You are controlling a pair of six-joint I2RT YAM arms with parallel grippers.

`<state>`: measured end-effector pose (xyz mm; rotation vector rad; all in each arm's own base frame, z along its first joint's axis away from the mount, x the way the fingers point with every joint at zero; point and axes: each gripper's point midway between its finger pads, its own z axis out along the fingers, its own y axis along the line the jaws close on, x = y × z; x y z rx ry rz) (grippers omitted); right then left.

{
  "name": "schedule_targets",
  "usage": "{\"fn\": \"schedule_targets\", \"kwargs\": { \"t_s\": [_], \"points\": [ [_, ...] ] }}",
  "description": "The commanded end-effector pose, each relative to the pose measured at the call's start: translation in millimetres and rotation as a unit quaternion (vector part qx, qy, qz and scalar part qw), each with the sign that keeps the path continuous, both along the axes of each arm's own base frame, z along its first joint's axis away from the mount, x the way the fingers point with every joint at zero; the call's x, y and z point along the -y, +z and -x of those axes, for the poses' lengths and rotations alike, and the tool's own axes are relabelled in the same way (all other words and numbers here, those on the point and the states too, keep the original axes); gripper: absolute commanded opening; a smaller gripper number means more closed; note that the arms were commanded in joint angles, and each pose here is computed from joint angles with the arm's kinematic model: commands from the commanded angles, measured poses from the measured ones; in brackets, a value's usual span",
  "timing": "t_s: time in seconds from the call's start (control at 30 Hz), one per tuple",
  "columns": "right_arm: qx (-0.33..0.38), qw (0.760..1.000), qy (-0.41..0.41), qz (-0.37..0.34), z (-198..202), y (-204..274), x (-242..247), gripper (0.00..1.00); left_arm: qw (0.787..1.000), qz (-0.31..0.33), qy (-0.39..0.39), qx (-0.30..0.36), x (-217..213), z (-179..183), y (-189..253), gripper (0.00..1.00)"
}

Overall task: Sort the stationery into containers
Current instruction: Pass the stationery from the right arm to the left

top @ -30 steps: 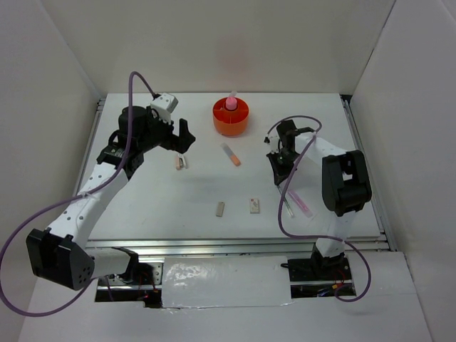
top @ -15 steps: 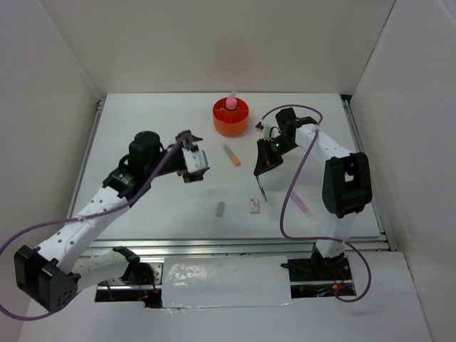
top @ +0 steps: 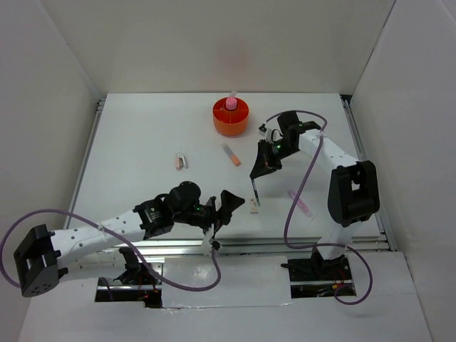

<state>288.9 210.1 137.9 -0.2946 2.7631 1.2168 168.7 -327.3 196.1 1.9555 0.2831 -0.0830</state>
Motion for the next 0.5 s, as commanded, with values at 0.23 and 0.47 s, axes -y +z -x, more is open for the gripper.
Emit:
{"fn": "schedule_targets", "kwargs": {
  "t_s": [0.23,0.47],
  "points": [
    [-0.009,0.998,-0.056,0.001,-9.0,9.6,-5.1,0.0,0.996,-0.017,-0.072,0.04,63.1,17.5,6.8,0.81],
    [-0.02,0.997,-0.059,-0.034,-5.8,19.2,-6.6,0.0,0.998,-0.038,-0.049,0.026,74.6,6.9,-6.7,0.72]
  ]
}}
